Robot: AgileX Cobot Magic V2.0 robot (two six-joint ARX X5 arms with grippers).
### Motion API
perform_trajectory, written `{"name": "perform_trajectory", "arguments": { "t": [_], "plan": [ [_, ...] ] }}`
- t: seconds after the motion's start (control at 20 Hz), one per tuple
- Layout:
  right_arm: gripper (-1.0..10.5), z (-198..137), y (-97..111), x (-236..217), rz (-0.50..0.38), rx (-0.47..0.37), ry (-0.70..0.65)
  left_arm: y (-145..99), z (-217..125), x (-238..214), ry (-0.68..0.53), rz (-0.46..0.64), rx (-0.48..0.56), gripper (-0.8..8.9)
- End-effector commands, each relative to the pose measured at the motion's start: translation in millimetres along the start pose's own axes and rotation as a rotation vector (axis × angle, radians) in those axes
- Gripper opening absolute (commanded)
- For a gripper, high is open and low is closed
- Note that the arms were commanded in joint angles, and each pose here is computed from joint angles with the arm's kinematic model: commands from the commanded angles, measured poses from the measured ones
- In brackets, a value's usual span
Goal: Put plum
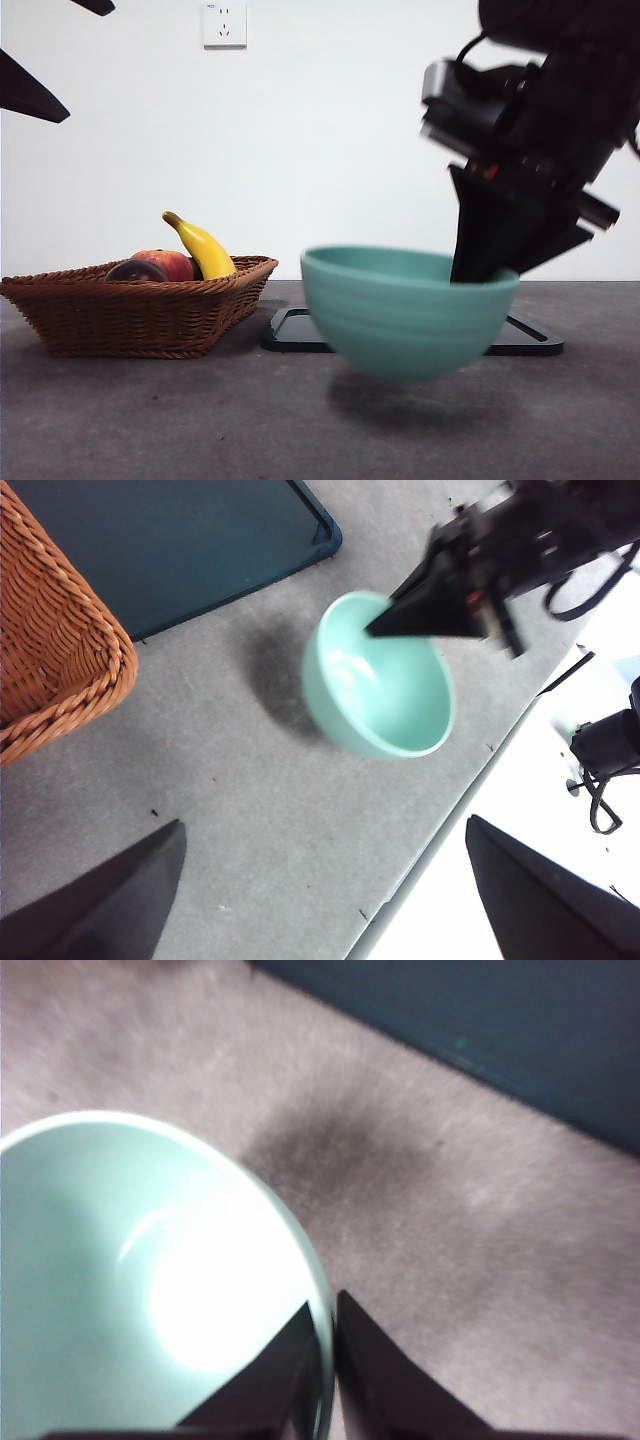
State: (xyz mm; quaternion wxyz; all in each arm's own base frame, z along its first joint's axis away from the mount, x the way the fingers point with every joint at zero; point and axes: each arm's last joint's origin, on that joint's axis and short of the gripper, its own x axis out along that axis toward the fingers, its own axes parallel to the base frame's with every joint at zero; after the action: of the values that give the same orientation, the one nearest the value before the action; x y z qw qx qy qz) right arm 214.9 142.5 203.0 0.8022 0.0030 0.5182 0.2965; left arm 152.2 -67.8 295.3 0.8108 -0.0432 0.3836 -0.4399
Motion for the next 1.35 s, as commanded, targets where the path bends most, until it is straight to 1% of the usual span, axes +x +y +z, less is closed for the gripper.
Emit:
{"name": "perform_trajectory", "arguments": {
  "t": [0.05, 0.15, 0.25, 0.8, 0.9, 0.95, 1.05, 1.1, 1.35],
  "plan": [
    [0.1, 2.3, 0.2, 12.9, -0.003, 0.007, 0.022, -1.0, 2.8, -0.1, -0.004, -0.009, 0.020, 4.36],
    [0.1, 3.0, -1.2, 18.1, -0.005, 0.009, 0.027, -1.0, 2.8, -0.1, -0.004, -0.009, 0.020, 4.36],
    [0.1, 3.0, -2.1, 19.2, -0.025, 0.010, 0.026, -1.0, 2.8, -0.1, -0.004, -0.009, 0.020, 4.36],
    [0.1, 1.3, -1.8, 24.0, -0.025, 0.010, 0.050, -1.0, 2.6, -0.1, -0.002, -0.009, 0.019, 4.36],
    [0.2, 1.4, -1.8, 24.0, -0.026, 0.020, 0.049, -1.0, 2.5, -0.1, -0.002, -0.009, 0.018, 4.36],
    [0.4, 1.4, -1.8, 24.0, -0.026, 0.024, 0.048, -1.0, 2.5, -0.1, -0.002, -0.009, 0.018, 4.36],
    [1.3, 1.5, -1.7, 24.0, -0.026, 0.031, 0.048, -1.0, 2.5, -0.1, -0.002, -0.009, 0.018, 4.36],
    [1.5, 1.5, -1.8, 24.0, -0.026, 0.034, 0.048, -1.0, 2.5, -0.1, -0.002, -0.009, 0.018, 4.36],
    [1.7, 2.6, -1.2, 21.5, -0.025, 0.041, 0.038, -1.0, 2.5, -0.1, -0.002, -0.009, 0.018, 4.36]
  ]
}}
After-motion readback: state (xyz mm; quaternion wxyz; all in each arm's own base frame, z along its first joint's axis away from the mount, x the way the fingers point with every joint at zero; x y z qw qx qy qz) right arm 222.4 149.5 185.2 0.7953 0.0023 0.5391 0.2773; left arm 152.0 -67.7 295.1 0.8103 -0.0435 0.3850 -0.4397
